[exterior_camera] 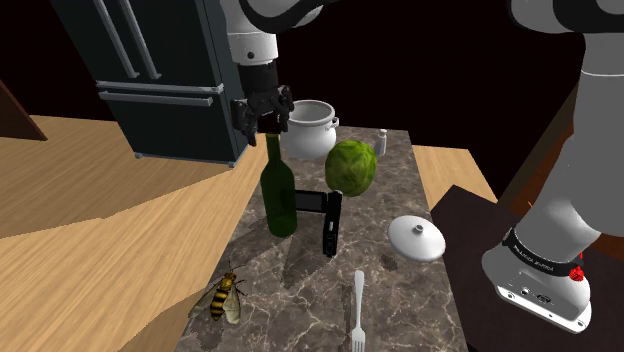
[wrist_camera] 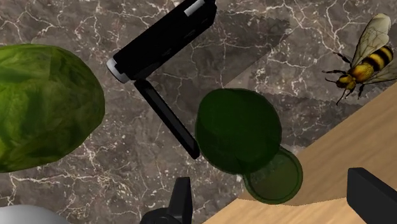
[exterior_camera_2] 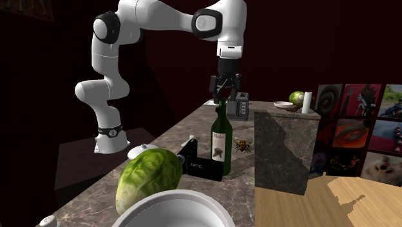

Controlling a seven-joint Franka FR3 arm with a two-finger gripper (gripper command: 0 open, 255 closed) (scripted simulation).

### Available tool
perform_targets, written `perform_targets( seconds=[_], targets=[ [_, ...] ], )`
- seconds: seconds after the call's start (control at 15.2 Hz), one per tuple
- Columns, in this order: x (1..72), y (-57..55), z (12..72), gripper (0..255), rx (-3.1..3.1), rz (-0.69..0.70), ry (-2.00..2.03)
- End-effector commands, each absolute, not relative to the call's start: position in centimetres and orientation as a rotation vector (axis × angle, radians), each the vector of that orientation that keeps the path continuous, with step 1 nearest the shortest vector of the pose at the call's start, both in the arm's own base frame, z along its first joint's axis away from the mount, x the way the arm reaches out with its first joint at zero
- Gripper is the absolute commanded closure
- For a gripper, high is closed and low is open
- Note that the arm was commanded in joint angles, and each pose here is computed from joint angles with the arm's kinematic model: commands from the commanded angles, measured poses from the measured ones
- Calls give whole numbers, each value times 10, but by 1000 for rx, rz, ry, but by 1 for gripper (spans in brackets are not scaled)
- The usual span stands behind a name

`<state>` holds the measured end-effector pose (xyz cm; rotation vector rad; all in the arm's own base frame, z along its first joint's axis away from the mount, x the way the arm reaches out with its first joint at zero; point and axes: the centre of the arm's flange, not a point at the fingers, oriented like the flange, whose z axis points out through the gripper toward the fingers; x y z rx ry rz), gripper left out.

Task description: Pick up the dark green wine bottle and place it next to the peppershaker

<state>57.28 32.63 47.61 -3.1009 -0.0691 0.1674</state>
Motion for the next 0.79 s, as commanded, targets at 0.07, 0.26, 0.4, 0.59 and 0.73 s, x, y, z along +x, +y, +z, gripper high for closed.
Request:
perform_targets(
  seconds=[0.07,0.26,0.4,0.59,0.73],
  targets=[
    [571,326,460,0,-3101,167,-69],
    [571,326,457,0,-3101,167,-69],
    [571,326,457,0,-3101,167,-69],
    [571,326,457,0,-3101,167,-69],
    [571,326,457,255,-3101,167,-69]
  ],
)
